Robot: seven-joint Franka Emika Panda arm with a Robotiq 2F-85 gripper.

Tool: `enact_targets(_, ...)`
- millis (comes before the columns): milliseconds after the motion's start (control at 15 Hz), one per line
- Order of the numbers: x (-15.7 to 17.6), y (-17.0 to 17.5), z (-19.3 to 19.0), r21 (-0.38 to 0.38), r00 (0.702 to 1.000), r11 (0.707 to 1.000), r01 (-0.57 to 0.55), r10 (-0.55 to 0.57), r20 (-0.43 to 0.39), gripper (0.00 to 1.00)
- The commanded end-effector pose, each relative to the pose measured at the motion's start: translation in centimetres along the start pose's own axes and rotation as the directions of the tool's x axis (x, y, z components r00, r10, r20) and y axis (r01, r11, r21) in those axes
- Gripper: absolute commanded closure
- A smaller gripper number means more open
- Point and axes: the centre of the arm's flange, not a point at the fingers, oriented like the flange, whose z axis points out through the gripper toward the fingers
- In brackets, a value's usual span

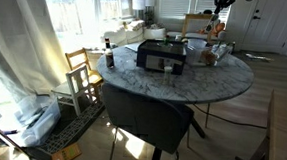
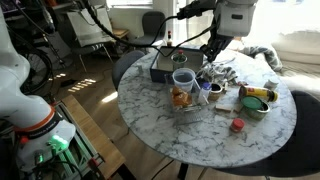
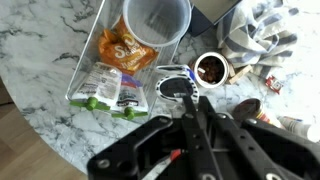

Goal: Take the gloves out of the jar

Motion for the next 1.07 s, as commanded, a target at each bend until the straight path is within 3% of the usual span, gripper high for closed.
enact_targets(0,1.4,-2.1,1.1,0.067,0.990,0.992,-0.103,0.109,-0.087,0.98)
enact_targets(200,2.6,-3.2,1.7,0.113,0.968,0.982,-0.151,0.170,-0.183,0.98)
enact_targets(333,3.3,-3.7,2.4,0.094,0.949,0.980,-0.174,0.193,-0.251,0.98)
enact_targets(733,2.5,-6.2,7.1,-0.073,0.878,0.970,-0.231,0.175,-0.446,0.98)
enact_targets(1000,2.1,-7.8,11.5,-0.155,0.800,0.930,-0.332,0.191,-0.568,0.98)
